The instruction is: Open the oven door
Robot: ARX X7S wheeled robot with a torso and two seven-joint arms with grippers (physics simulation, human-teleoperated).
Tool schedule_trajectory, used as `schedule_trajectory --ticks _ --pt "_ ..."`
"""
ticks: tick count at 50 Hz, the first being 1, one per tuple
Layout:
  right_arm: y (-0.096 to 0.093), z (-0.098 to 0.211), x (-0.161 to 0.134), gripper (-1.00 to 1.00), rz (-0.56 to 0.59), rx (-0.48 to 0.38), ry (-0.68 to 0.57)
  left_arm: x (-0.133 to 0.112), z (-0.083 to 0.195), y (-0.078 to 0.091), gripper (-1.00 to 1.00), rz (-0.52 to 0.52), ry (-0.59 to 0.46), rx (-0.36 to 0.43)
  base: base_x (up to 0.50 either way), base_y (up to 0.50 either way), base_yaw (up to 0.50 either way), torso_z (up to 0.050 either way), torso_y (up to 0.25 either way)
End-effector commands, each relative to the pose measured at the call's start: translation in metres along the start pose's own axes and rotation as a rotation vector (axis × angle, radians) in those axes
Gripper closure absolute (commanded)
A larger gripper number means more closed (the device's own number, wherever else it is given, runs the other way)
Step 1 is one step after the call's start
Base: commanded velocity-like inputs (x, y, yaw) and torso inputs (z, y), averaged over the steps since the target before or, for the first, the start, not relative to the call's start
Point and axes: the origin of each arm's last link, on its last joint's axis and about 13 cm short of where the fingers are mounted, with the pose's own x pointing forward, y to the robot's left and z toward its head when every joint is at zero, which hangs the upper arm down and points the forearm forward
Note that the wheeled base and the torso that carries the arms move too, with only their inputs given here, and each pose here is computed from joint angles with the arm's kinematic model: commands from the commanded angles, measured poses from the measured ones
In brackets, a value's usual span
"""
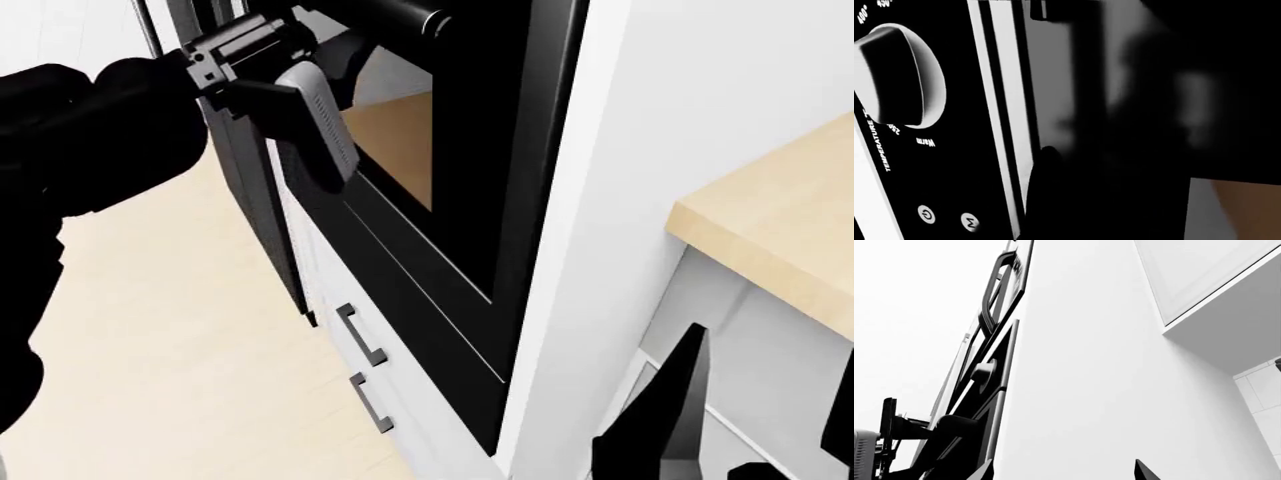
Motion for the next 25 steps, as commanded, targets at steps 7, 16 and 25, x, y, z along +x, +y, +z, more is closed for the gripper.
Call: schedule_trajectory --ticks 7,16,25 --pt "-0.0003 0.0006 0.0006 -1.0 -0.002 0.0 -0.001 -0.0024 -0.0026 -0.0008 1.0 -0.05 0.026 0.004 0.0 0.0 0.0 0.0 0.0" --pt "-0.0004 0.0003 0.0007 -1.0 -0.003 0.0 -0.001 -0.003 -0.0025 -0.0023 1.0 -0.059 0.023 0.001 0.0 0.0 0.0 0.0 0.0" --pt "0.0 0.0002 0.0001 -1.0 -0.003 0.0 -0.001 -0.0073 -0.0037 -0.0015 1.0 -0.055 0.019 0.005 0.0 0.0 0.0 0.0 0.0"
